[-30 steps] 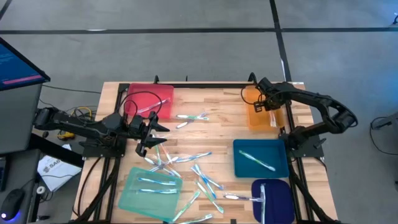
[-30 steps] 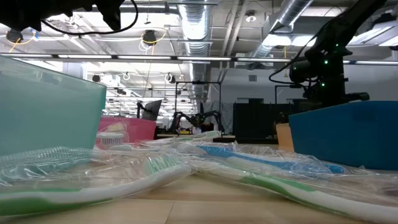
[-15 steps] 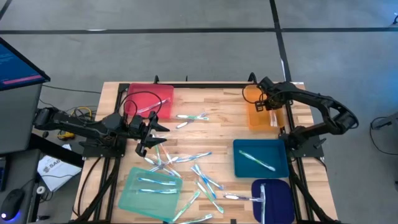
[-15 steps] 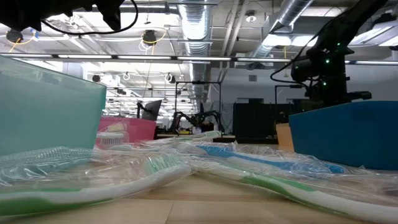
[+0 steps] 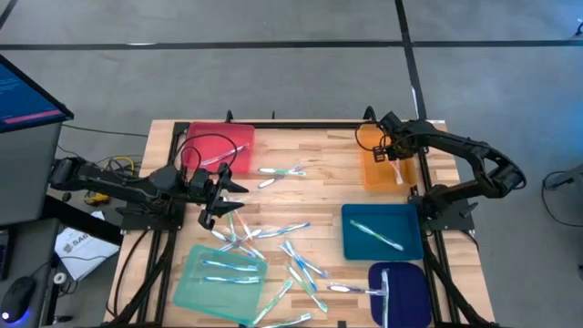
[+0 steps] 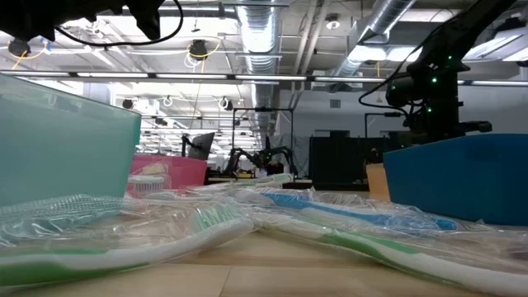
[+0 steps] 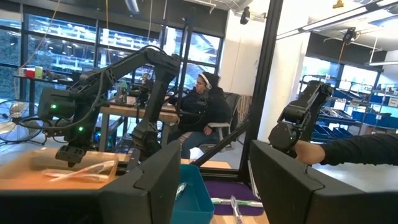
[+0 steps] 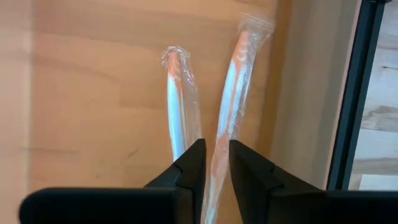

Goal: Pick & Place Toothbrushes
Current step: Put the orange toothbrush into the orange bin

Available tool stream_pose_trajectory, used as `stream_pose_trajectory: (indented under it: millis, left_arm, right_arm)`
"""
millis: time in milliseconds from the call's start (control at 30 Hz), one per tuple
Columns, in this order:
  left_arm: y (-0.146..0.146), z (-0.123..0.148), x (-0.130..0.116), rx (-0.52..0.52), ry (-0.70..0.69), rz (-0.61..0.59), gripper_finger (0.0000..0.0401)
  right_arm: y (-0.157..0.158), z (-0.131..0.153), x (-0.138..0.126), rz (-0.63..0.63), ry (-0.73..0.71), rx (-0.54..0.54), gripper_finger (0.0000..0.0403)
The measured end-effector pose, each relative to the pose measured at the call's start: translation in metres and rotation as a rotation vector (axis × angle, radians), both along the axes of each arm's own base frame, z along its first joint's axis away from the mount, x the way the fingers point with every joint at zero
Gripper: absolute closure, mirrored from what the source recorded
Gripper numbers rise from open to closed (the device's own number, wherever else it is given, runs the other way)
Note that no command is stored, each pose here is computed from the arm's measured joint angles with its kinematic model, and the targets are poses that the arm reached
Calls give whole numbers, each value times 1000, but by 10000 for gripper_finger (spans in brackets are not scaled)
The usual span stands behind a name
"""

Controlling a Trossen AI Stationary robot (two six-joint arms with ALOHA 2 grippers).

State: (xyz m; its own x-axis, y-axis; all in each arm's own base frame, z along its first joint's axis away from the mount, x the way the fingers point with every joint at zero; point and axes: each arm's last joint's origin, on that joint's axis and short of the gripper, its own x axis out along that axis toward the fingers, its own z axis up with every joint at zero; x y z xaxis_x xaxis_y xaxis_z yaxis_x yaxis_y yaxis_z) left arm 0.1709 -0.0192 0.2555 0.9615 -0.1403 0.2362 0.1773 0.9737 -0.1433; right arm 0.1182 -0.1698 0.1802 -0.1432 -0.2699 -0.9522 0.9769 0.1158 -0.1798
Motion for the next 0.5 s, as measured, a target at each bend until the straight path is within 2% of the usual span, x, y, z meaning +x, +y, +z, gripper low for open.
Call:
stream_pose_trajectory:
  millis: [233,400,500]
  left_arm:
    - [0,0,0,1,-1,0,216]
    - [0,0,0,2,-1,1,216]
    - [0,0,0,3,-1,1,216]
  right_arm:
    - [9,3,-5,85,29,89,338]
    - [19,12,-2,114,-93,139,338]
    - [25,27,1,147,-119,121,337]
